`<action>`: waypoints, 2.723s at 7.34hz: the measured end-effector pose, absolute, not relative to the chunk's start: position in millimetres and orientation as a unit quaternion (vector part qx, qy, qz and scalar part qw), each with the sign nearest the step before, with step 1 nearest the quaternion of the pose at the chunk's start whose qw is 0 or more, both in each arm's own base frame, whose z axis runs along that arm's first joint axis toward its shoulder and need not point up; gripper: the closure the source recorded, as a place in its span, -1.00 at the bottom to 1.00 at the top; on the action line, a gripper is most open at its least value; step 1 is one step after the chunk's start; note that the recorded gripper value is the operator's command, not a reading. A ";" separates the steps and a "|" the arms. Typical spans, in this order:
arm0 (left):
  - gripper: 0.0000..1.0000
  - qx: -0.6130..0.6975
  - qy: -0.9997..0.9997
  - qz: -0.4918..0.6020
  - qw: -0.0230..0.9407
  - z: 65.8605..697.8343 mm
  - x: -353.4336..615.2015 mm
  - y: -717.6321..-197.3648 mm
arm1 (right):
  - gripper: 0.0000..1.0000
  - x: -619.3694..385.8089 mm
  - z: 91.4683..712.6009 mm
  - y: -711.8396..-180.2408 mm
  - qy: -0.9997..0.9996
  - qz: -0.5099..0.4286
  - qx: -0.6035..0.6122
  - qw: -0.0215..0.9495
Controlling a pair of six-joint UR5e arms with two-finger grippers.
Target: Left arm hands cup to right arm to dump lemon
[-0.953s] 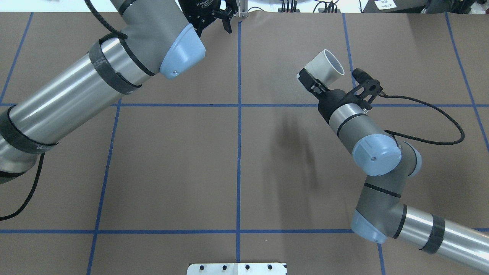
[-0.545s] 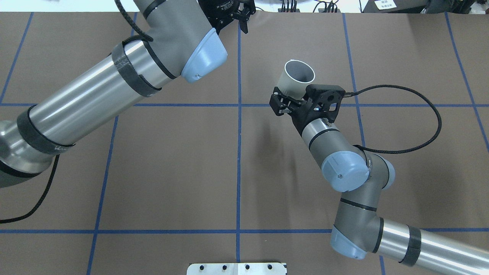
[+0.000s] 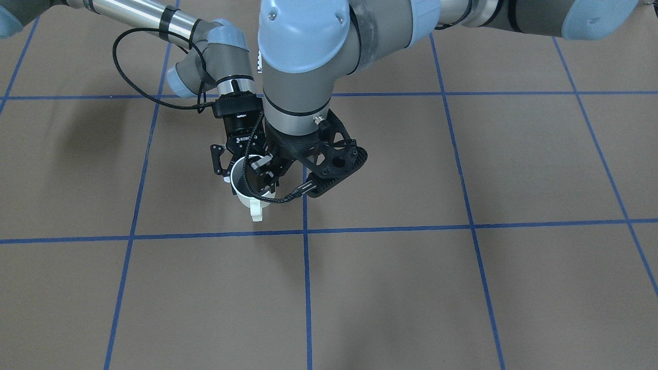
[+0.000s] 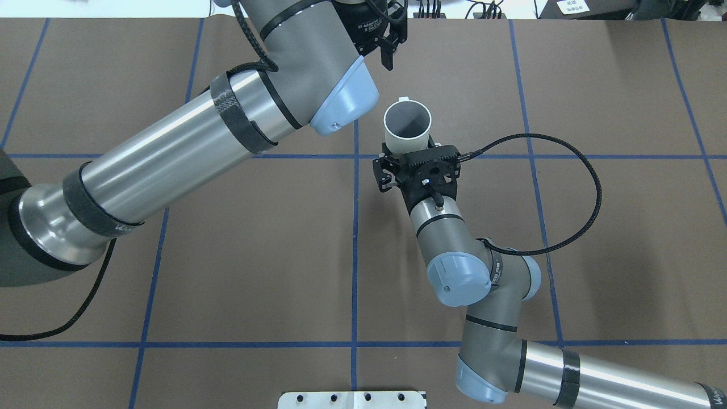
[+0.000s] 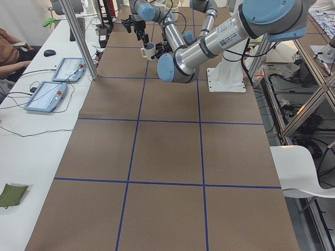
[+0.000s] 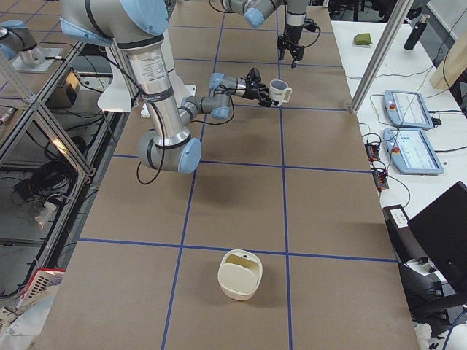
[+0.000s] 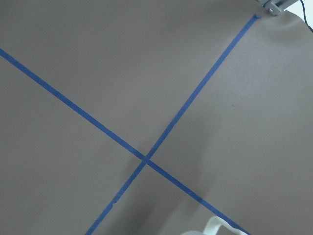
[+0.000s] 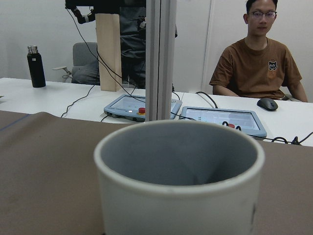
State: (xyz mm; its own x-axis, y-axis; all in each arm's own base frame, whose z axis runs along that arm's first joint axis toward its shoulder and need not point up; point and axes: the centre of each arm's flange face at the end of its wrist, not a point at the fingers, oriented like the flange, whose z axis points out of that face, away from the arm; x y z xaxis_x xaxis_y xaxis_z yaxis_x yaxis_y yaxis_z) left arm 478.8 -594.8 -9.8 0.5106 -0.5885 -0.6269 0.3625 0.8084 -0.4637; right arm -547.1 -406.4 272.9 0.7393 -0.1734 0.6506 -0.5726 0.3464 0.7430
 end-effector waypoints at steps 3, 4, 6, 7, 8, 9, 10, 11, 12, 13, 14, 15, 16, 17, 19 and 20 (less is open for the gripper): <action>-0.50 -0.150 0.401 -0.260 0.866 -9.7 503.5 -571.1 | 0.72 -551.2 258.9 -403.3 -0.339 0.142 0.564 0.740; -0.45 -0.151 0.401 -0.257 0.866 -9.8 506.9 -567.8 | 0.72 -550.2 252.6 -402.5 -0.349 0.151 0.564 0.733; -0.35 -0.152 0.401 -0.255 0.867 -9.9 509.2 -565.3 | 0.71 -547.7 247.4 -400.7 -0.366 0.167 0.561 0.723; -0.33 -0.152 0.401 -0.255 0.867 -9.9 509.6 -564.8 | 0.69 -547.3 246.6 -400.3 -0.369 0.170 0.561 0.722; -0.30 -0.152 0.401 -0.254 0.867 -10.0 510.1 -564.1 | 0.69 -547.3 246.4 -400.1 -0.370 0.171 0.560 0.721; -0.28 -0.152 0.401 -0.254 0.867 -9.5 511.2 -563.1 | 0.69 -547.2 246.6 -400.0 -0.370 0.171 0.560 0.721; -0.21 -0.153 0.400 -0.252 0.868 -9.3 513.4 -561.1 | 0.69 -547.1 247.4 -400.1 -0.370 0.171 0.560 0.721; -0.15 -0.154 0.400 -0.250 0.868 -9.4 515.7 -558.8 | 0.69 -546.4 247.9 -400.8 -0.369 0.171 0.561 0.721; -0.11 -0.154 0.400 -0.249 0.869 -10.0 516.7 -557.6 | 0.69 -545.2 248.2 -402.2 -0.368 0.172 0.561 0.721; -0.03 -0.154 0.400 -0.249 0.868 -11.0 516.7 -557.1 | 0.69 -543.5 248.4 -404.6 -0.367 0.174 0.562 0.720; 0.02 -0.154 0.401 -0.248 0.868 -11.9 516.7 -556.6 | 0.69 -541.9 248.6 -407.0 -0.366 0.175 0.563 0.720; 0.11 -0.154 0.401 -0.248 0.868 -12.5 516.5 -556.3 | 0.66 -540.9 248.8 -408.3 -0.365 0.176 0.563 0.720; 0.18 -0.154 0.401 -0.248 0.868 -12.8 516.4 -556.2 | 0.66 -540.5 248.7 -408.7 -0.365 0.176 0.564 0.720; 0.25 -0.154 0.402 -0.248 0.868 -12.9 516.4 -556.1 | 0.65 -540.2 248.4 -408.9 -0.366 0.177 0.564 0.719; 0.60 -0.154 0.402 -0.248 0.868 -13.0 516.4 -556.0 | 0.64 -539.4 246.6 -408.8 -0.369 0.179 0.564 0.717; 1.00 -0.154 0.402 -0.248 0.868 -13.0 516.4 -556.0 | 0.63 -539.1 246.1 -408.7 -0.369 0.180 0.564 0.717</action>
State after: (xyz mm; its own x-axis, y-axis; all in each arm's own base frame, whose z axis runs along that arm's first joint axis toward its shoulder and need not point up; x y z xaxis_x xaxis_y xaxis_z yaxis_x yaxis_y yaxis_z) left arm 516.4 -556.0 -13.0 0.5541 -0.5547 -0.6207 0.3071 0.8292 -0.4669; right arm -539.1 -408.7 246.1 0.6629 -0.1589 0.7316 -0.6736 0.3001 0.6755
